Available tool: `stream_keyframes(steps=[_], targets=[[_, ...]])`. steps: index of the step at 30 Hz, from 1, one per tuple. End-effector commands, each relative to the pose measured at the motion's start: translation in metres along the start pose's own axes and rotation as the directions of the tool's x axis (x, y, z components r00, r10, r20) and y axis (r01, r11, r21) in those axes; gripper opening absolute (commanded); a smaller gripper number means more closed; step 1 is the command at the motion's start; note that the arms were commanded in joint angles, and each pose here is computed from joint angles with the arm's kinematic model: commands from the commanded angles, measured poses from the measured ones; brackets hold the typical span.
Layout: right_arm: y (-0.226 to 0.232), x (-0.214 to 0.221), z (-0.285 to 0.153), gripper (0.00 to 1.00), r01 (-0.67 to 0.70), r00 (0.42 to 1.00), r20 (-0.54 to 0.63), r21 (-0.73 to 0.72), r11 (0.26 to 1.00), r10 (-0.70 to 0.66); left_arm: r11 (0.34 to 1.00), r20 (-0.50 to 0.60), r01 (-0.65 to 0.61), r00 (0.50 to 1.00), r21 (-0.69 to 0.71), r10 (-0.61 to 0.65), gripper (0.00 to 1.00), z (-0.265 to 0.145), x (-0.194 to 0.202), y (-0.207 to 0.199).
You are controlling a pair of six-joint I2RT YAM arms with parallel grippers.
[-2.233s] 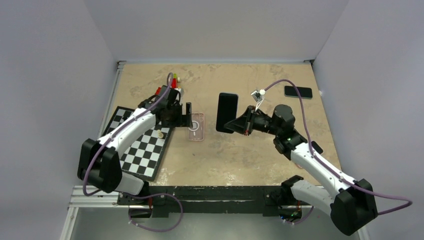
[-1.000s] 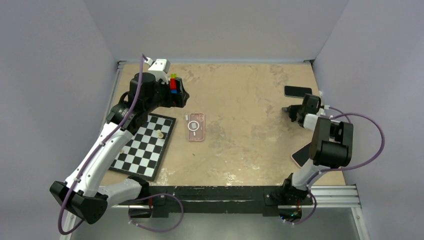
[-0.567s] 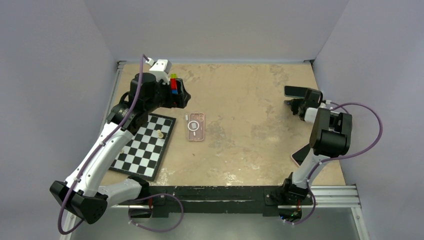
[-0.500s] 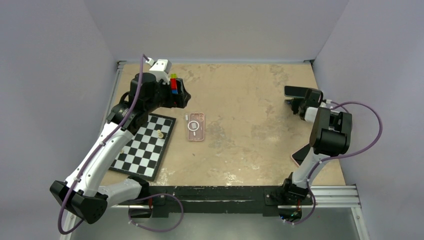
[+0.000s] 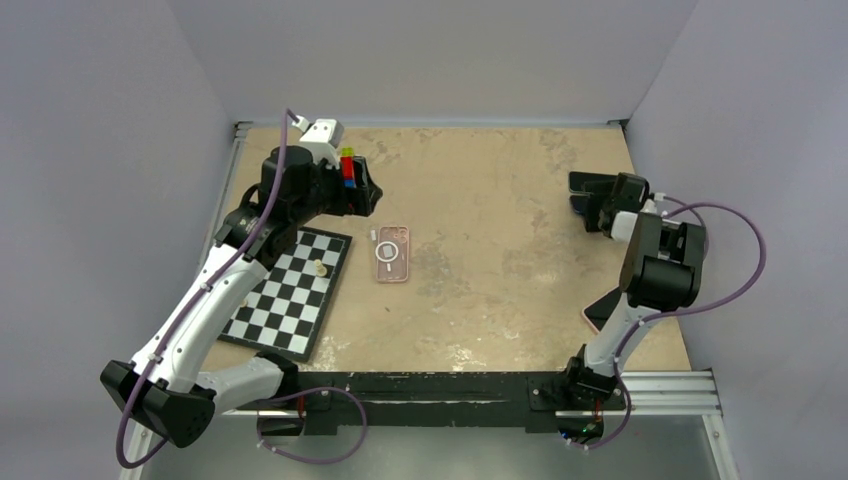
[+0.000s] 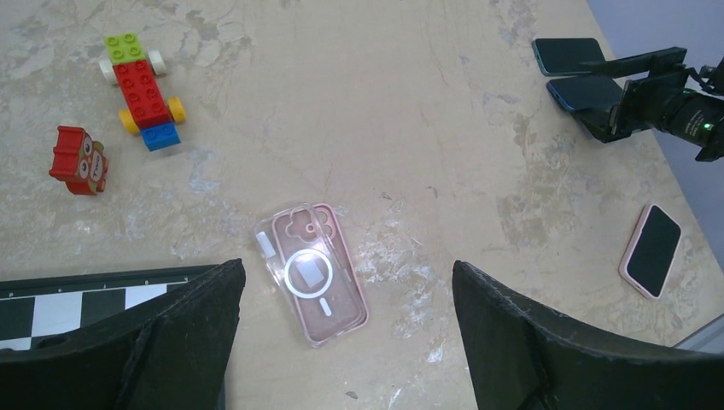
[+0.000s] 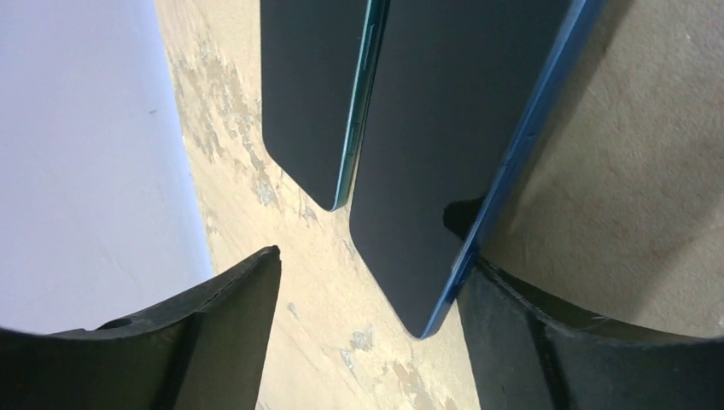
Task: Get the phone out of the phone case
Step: Place the phone at the center of the board.
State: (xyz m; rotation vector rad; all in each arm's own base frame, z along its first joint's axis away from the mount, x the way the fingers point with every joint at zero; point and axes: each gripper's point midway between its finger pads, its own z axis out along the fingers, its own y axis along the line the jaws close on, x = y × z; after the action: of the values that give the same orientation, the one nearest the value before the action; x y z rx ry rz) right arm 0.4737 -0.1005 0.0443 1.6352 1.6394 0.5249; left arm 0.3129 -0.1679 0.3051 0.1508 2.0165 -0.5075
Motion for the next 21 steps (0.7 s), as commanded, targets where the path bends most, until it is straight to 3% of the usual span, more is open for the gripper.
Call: stream_keyframes(steps=[1,5,14,18,21], targets=[[0.028,-0.016,-0.020,0.80,0.083,0.996,0.041,-0.035,0.996,-0.082,1.000,0.037,0.001,0.999,0.025,-0.002,0.94,-0.001,-0.008,-0.006],[0.018,-0.013,-0.045,0.88,0.187,0.982,0.007,0.020,0.982,-0.187,1.000,0.039,0.000,0.999,0.030,-0.001,0.94,-0.002,-0.009,-0.007],[-0.037,-0.025,-0.117,0.90,0.440,0.893,0.018,0.180,0.880,-0.451,0.996,0.039,0.020,0.999,0.082,-0.023,0.94,-0.007,-0.011,-0.017],[-0.086,-0.042,-0.136,0.91,0.409,0.903,-0.001,0.306,0.860,-0.429,0.995,0.053,0.023,0.998,0.101,-0.029,0.94,-0.013,-0.014,-0.021],[-0.121,-0.067,-0.150,0.90,0.313,0.922,0.078,0.425,0.849,-0.379,0.994,0.058,0.023,0.998,0.104,-0.029,0.94,-0.015,-0.015,-0.022]])
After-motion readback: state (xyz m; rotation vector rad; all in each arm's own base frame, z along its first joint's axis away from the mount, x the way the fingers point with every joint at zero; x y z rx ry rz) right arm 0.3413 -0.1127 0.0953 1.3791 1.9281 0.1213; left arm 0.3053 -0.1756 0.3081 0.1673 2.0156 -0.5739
